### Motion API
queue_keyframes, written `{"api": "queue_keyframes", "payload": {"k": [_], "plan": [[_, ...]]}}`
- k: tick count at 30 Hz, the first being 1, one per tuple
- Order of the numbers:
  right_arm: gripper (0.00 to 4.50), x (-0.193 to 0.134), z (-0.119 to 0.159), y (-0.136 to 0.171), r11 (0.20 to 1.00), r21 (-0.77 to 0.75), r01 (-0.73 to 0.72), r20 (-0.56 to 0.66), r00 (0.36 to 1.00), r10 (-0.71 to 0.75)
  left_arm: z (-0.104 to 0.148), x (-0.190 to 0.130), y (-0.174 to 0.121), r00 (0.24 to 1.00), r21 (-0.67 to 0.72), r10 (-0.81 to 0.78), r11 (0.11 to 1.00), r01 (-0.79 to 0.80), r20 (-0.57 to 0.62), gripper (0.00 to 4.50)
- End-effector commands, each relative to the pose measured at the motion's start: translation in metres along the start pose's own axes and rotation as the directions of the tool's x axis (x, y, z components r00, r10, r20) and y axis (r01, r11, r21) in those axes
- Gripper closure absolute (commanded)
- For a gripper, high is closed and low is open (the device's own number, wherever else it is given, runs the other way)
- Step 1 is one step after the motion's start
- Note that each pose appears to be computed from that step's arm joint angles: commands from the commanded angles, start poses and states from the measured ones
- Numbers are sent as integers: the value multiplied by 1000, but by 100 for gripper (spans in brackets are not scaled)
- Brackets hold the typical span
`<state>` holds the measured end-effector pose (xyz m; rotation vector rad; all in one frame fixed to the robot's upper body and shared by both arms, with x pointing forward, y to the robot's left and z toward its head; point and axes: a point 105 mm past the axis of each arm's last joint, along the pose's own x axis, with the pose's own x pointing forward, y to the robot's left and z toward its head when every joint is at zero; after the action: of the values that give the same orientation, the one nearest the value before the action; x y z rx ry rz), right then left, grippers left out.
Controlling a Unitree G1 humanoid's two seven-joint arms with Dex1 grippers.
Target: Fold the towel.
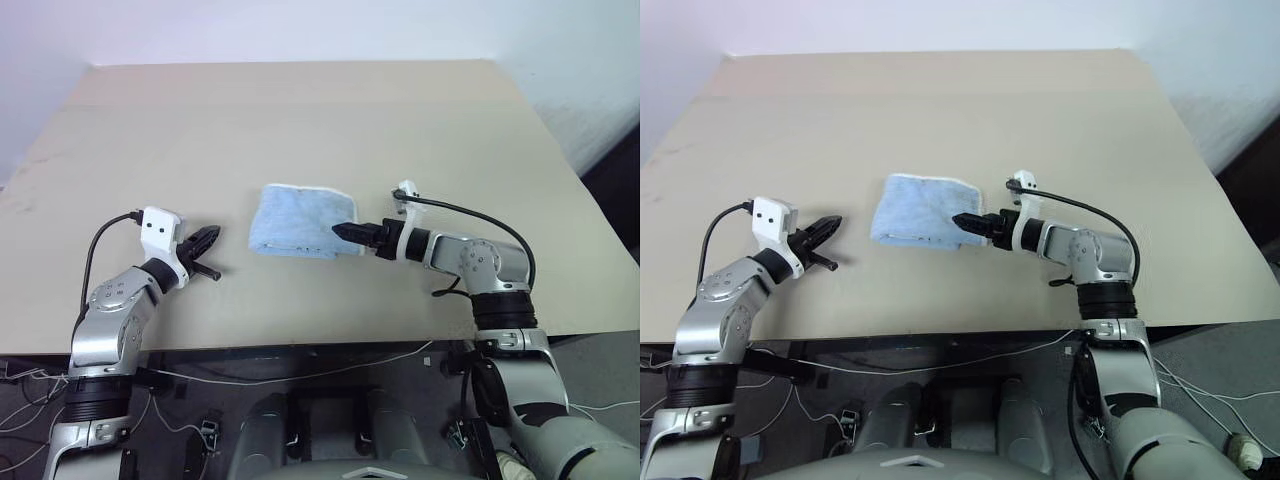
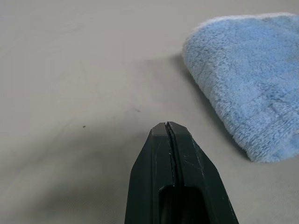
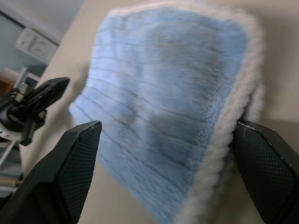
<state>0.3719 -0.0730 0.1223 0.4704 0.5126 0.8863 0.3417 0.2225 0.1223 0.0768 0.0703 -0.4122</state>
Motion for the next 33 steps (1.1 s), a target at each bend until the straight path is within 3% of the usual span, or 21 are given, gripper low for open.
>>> {"api": "queue_keyframes", "payload": {"k": [1, 10, 14, 24, 29, 33], "plan": [[3, 16, -1, 18, 997, 14, -72, -22, 997, 72, 10, -1, -3, 999, 18, -10, 1000, 9, 38, 450], [3, 41, -1, 25, 988, 122, -97, -11, 995, 99, 8, 0, -6, 999, 13, -10, 1000, 9, 40, 450], [92, 40, 1, 23, 983, 157, -97, 2, 995, 98, 7, -3, -6, 999, 11, -5, 1000, 5, 38, 450], [443, 38, -1, 24, 979, 171, -113, 11, 994, 113, 5, -4, -6, 999, 11, -3, 1000, 3, 32, 450], [449, 33, 6, 27, 969, 203, -141, 58, 990, 132, 5, -5, -6, 999, 14, -8, 1000, 7, 31, 450], [449, 17, 31, 19, 962, 232, -142, 180, 979, 101, 5, -5, -7, 999, 16, -9, 1000, 9, 32, 450]]}}
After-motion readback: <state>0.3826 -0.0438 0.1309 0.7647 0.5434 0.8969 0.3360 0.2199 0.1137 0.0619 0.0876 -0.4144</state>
